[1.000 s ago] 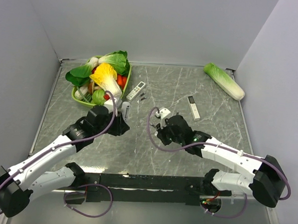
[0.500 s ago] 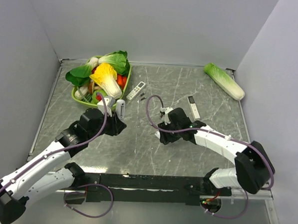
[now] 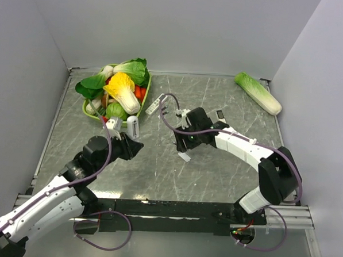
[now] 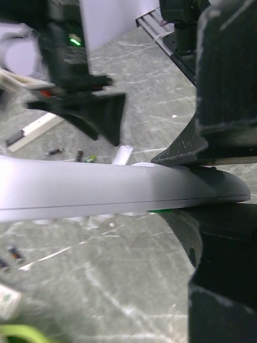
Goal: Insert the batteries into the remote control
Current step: Pick up the battery from the center of the board.
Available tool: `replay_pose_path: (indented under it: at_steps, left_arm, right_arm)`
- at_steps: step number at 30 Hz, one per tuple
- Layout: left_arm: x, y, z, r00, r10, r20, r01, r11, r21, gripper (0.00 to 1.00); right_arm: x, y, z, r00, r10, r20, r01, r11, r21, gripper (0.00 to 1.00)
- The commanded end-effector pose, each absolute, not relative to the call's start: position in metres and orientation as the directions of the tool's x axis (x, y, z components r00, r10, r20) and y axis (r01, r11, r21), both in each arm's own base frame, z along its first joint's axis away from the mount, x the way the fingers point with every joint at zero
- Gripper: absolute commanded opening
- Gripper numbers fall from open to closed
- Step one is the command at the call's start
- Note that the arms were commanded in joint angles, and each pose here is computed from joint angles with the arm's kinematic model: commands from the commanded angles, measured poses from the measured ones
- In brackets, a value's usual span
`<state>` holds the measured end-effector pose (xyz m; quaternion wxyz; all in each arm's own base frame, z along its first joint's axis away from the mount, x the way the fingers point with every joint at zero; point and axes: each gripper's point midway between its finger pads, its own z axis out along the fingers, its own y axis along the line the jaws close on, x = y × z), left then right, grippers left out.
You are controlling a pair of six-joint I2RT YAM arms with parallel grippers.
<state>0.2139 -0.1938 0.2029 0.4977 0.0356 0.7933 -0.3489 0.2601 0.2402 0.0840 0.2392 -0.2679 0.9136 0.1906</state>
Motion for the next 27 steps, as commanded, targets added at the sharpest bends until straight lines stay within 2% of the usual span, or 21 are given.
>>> replay_pose_path:
  at_steps: [1, 5, 8, 13, 14, 20, 23, 25, 27]
  left_arm:
    - [0.212, -0.207, 0.219, -0.421, -0.427, -0.8, 0.502, 0.625, -0.598, 0.01]
    - [0.2, -0.213, 0.213, -0.379, -0.415, -0.827, 0.598, 0.572, -0.561, 0.01]
    - [0.195, -0.215, 0.209, -0.346, -0.409, -0.845, 0.65, 0.545, -0.53, 0.01]
    - [0.182, -0.224, 0.191, -0.327, -0.358, -0.875, 0.729, 0.494, -0.475, 0.01]
    - [0.181, -0.225, 0.194, -0.308, -0.364, -0.879, 0.746, 0.481, -0.461, 0.01]
    - [0.176, -0.231, 0.191, -0.276, -0.347, -0.896, 0.794, 0.444, -0.416, 0.01]
    - [0.177, -0.231, 0.187, -0.266, -0.34, -0.902, 0.796, 0.45, -0.405, 0.01]
    - [0.178, -0.232, 0.182, -0.262, -0.314, -0.913, 0.801, 0.457, -0.387, 0.01]
    - [0.179, -0.233, 0.179, -0.261, -0.303, -0.917, 0.8, 0.464, -0.381, 0.01]
  right_arm:
    - [0.279, 0.252, 0.102, -0.721, -0.411, -0.557, -0.603, 0.769, 0.212, 0.66]
    - [0.287, 0.251, 0.108, -0.727, -0.391, -0.564, -0.579, 0.791, 0.198, 0.87]
    - [0.291, 0.252, 0.117, -0.717, -0.351, -0.602, -0.561, 0.804, 0.199, 0.99]
    - [0.284, 0.264, 0.132, -0.652, -0.301, -0.696, -0.624, 0.735, 0.267, 1.0]
    - [0.289, 0.27, 0.15, -0.599, -0.257, -0.758, -0.647, 0.713, 0.27, 1.0]
    - [0.283, 0.258, 0.157, -0.527, -0.205, -0.825, -0.658, 0.713, 0.243, 1.0]
    - [0.283, 0.251, 0.149, -0.554, -0.238, -0.798, -0.641, 0.734, 0.225, 1.0]
    - [0.286, 0.247, 0.14, -0.611, -0.281, -0.741, -0.61, 0.763, 0.214, 0.99]
    - [0.292, 0.25, 0.146, -0.623, -0.306, -0.72, -0.608, 0.768, 0.2, 0.93]
